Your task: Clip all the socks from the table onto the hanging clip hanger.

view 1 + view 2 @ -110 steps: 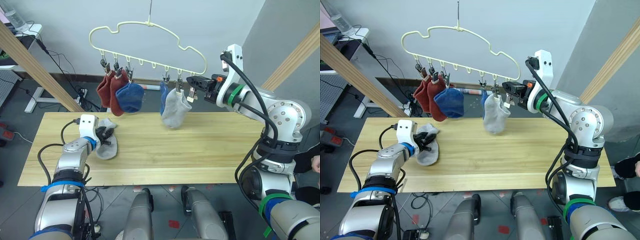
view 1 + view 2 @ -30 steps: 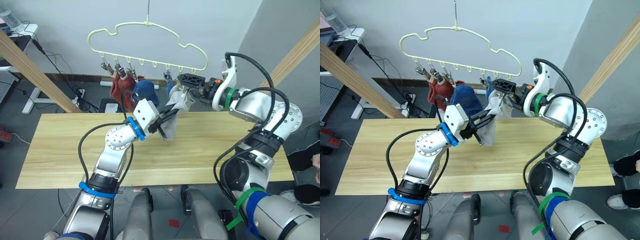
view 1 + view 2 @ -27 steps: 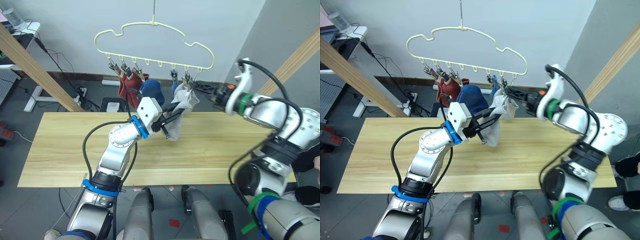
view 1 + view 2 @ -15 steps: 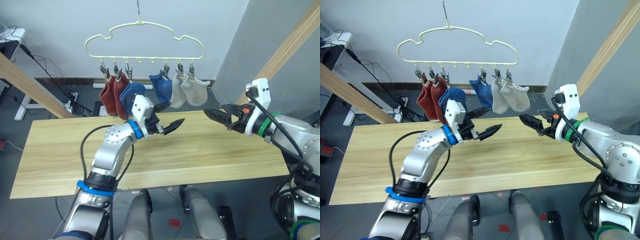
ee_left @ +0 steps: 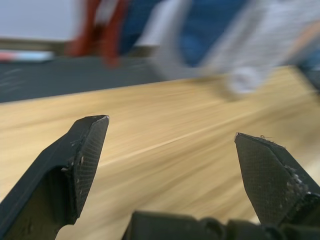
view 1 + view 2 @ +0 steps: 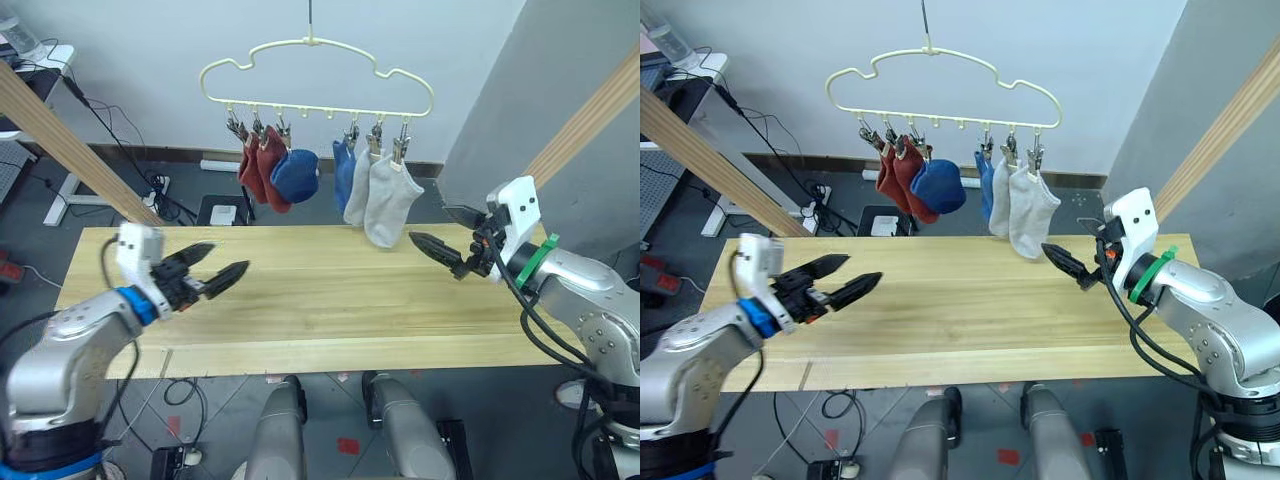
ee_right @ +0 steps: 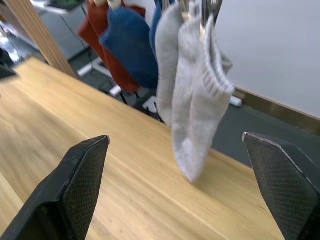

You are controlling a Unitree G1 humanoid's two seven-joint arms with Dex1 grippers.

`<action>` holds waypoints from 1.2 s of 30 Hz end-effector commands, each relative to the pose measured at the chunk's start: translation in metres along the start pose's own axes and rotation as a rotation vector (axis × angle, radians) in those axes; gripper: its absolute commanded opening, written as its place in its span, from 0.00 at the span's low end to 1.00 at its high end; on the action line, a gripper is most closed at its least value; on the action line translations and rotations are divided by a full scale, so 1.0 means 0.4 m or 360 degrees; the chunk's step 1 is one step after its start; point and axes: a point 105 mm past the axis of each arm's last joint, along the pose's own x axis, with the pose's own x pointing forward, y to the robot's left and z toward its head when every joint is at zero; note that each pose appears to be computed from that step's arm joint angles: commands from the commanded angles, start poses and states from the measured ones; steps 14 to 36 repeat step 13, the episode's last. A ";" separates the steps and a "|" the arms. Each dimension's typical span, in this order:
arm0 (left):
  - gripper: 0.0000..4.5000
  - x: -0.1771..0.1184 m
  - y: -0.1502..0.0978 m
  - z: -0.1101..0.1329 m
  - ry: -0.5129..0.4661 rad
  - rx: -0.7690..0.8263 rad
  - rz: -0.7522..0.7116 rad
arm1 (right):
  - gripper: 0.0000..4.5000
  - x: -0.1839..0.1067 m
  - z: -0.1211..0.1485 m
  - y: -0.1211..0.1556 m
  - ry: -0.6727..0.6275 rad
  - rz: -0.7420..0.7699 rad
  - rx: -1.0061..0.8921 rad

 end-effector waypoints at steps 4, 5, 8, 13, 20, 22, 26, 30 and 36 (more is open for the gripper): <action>1.00 -0.015 -0.004 0.025 -0.0035 0.0059 0.0112 | 1.00 -0.007 0.009 0.013 -0.0038 0.0033 -0.0045; 1.00 -0.015 -0.006 0.030 -0.0054 0.0065 0.0120 | 1.00 -0.010 0.005 0.011 -0.0033 0.0032 -0.0049; 1.00 -0.026 0.019 0.010 0.0089 0.0197 0.0219 | 1.00 -0.018 -0.005 0.001 -0.0011 0.0003 -0.0036; 1.00 -0.034 0.013 0.017 0.0034 0.0187 0.0099 | 1.00 -0.017 -0.009 0.004 -0.0005 0.0003 -0.0041; 1.00 -0.034 0.013 0.017 0.0034 0.0187 0.0099 | 1.00 -0.017 -0.009 0.004 -0.0005 0.0003 -0.0041; 1.00 -0.034 0.013 0.017 0.0034 0.0187 0.0099 | 1.00 -0.017 -0.009 0.004 -0.0005 0.0003 -0.0041; 1.00 -0.034 0.013 0.017 0.0034 0.0187 0.0099 | 1.00 -0.017 -0.009 0.004 -0.0005 0.0003 -0.0041; 1.00 -0.034 0.013 0.017 0.0034 0.0187 0.0099 | 1.00 -0.017 -0.009 0.004 -0.0005 0.0003 -0.0041; 1.00 -0.034 0.013 0.017 0.0034 0.0187 0.0099 | 1.00 -0.017 -0.009 0.004 -0.0005 0.0003 -0.0041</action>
